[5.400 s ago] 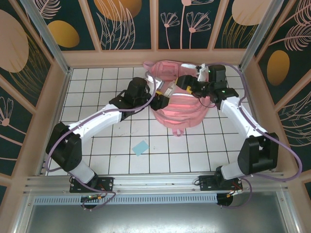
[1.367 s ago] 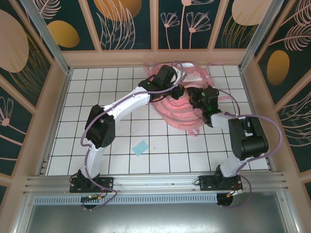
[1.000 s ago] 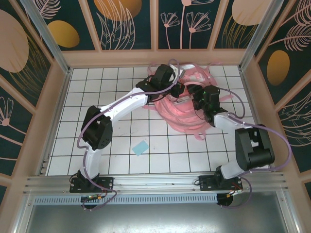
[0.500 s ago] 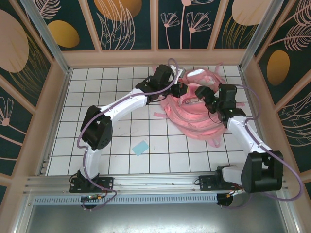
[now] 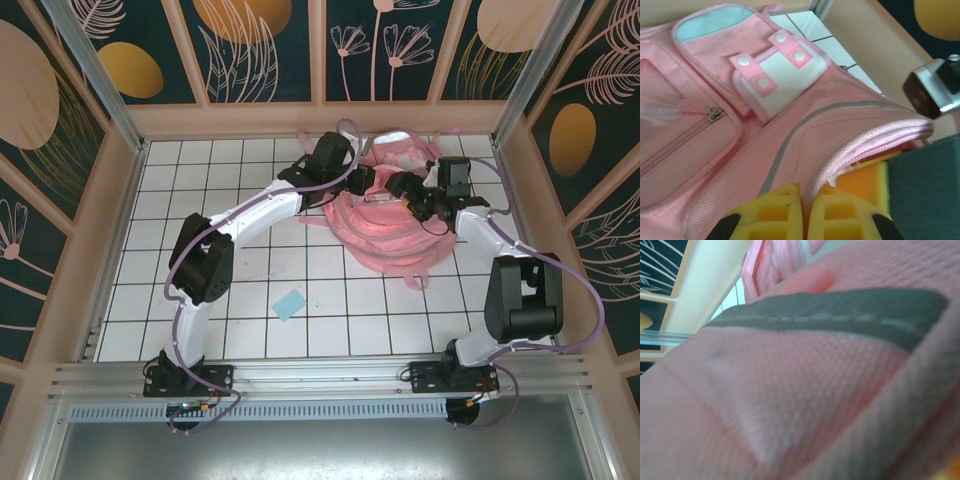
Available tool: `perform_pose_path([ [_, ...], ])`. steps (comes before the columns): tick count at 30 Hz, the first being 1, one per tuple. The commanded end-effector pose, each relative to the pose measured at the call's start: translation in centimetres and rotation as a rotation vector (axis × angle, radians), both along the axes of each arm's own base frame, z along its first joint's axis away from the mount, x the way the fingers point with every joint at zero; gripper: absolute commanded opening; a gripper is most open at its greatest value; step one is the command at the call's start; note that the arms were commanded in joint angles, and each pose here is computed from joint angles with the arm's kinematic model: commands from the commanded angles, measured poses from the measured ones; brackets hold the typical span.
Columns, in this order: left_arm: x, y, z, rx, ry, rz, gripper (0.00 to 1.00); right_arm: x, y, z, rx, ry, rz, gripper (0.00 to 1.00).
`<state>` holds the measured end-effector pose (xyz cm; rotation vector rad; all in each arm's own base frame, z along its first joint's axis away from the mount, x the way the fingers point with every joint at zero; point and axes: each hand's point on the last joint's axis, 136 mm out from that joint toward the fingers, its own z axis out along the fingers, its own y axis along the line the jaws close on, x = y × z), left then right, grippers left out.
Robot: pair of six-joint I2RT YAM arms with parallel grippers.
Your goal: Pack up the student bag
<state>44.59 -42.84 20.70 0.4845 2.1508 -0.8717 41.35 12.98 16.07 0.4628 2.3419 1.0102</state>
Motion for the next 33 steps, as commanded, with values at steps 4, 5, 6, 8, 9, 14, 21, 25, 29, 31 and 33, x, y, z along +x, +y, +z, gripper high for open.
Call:
perform_pose_path([
  [4,5.1,3.4,-2.9,0.1,-0.05,0.178,0.0,-1.2,-3.4,1.2,-0.256,0.014,-0.017,0.8],
  [5,5.2,3.5,-3.1,0.102,-0.048,0.178,0.0,-1.3,-3.8,1.5,-0.286,0.015,-0.02,0.8],
  [6,5.3,3.4,-3.3,0.105,-0.047,0.175,0.0,-1.5,-4.3,1.7,-0.314,0.015,-0.024,0.8],
  [8,5.2,3.3,-3.5,0.109,-0.044,0.172,0.0,-1.7,-5.0,2.0,-0.355,0.022,-0.028,0.8],
  [9,5.2,3.4,-3.5,0.109,-0.043,0.173,0.0,-1.9,-5.2,2.3,-0.371,0.019,-0.026,0.8],
  [14,5.2,3.8,-3.3,0.123,-0.053,0.182,0.0,-2.1,-4.9,3.6,-0.258,-0.034,0.003,0.81],
  [21,5.4,6.3,-3.0,0.181,-0.049,0.233,0.19,-4.6,0.2,6.5,-0.004,-0.261,0.176,0.81],
  [25,3.6,9.2,-2.3,0.144,0.009,0.269,0.71,-6.5,2.8,5.2,-0.002,-0.285,0.24,0.8],
  [29,1.2,12.6,-1.4,0.101,0.038,0.338,0.99,-9.0,6.6,3.7,-0.033,-0.271,0.341,0.79],
  [31,0.3,14.8,-0.8,0.072,0.045,0.398,0.99,-10.6,9.0,3.1,-0.039,-0.267,0.407,0.79],
  [33,-0.1,16.9,-0.5,0.052,0.043,0.464,0.99,-12.1,11.4,2.5,-0.056,-0.261,0.467,0.79],
])
